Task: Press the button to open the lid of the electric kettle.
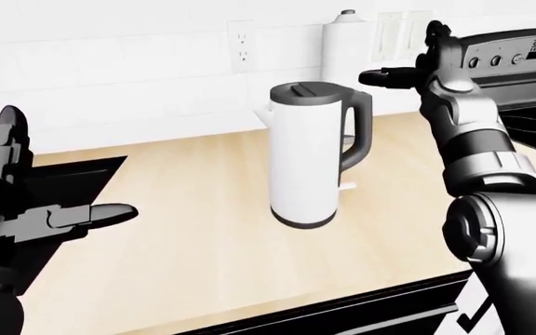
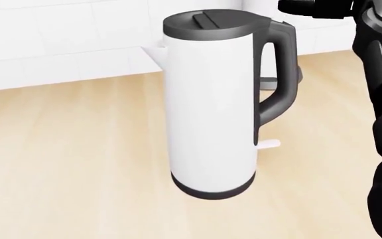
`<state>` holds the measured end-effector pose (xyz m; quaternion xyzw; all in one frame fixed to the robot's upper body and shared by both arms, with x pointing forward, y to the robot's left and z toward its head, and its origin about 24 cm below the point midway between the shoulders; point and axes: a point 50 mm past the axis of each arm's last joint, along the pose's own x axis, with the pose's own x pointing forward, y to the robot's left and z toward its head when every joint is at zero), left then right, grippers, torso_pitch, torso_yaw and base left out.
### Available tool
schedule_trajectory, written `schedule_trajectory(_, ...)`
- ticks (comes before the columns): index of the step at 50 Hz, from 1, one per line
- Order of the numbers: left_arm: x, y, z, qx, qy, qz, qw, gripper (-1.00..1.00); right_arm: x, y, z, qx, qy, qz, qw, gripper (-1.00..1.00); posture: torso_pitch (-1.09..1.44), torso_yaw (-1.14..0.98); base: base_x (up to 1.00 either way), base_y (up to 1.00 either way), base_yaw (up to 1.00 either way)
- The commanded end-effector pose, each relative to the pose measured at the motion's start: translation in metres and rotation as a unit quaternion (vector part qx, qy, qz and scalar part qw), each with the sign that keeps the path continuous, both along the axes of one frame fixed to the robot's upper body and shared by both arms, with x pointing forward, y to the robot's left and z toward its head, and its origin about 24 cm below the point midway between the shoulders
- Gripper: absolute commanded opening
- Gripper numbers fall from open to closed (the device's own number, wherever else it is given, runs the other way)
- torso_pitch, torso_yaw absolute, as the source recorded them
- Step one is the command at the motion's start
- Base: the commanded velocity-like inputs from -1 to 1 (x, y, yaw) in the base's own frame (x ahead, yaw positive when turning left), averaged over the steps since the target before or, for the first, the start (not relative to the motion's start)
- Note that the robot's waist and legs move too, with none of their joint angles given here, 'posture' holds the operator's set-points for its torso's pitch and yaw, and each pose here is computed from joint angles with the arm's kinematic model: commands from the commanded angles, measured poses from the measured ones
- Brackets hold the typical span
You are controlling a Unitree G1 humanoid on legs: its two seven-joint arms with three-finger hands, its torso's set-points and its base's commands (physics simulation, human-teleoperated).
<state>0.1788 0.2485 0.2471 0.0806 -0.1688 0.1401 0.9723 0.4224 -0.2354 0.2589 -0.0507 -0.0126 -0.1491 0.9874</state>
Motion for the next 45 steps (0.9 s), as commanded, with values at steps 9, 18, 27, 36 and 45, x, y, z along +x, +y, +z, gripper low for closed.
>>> schedule_trajectory(9, -0.0030, -0.0011, 0.0087, 0.012, -0.026, 0.001, 0.9996, 1.00, -0.0023, 0.0050, 0.0340, -0.016, -0.062, -0.009, 0.9979, 1.00, -0.43, 0.00, 0.00, 0.00, 0.00)
schedule_trajectory(18, -0.0031, -0.0011, 0.0095, 0.012, -0.027, 0.001, 0.9996, 1.00, -0.0020, 0.0057, 0.0311, -0.015, -0.058, -0.008, 0.9982, 1.00, -0.43, 0.00, 0.00, 0.00, 0.00)
schedule_trajectory(27, -0.0026, -0.0013, 0.0100, 0.012, -0.027, 0.000, 0.9995, 1.00, -0.0010, 0.0091, 0.0326, 0.011, -0.052, 0.017, 0.9984, 1.00, -0.43, 0.00, 0.00, 0.00, 0.00)
schedule_trajectory(36, -0.0027, -0.0011, 0.0096, 0.012, -0.027, 0.000, 0.9996, 1.00, -0.0004, 0.0114, 0.0327, 0.024, -0.044, 0.038, 0.9981, 1.00, -0.43, 0.00, 0.00, 0.00, 0.00)
schedule_trajectory(45, -0.0030, -0.0013, 0.0091, 0.012, -0.027, 0.000, 0.9996, 1.00, 0.0000, 0.0122, 0.0297, 0.019, -0.038, 0.044, 0.9981, 1.00, -0.43, 0.00, 0.00, 0.00, 0.00)
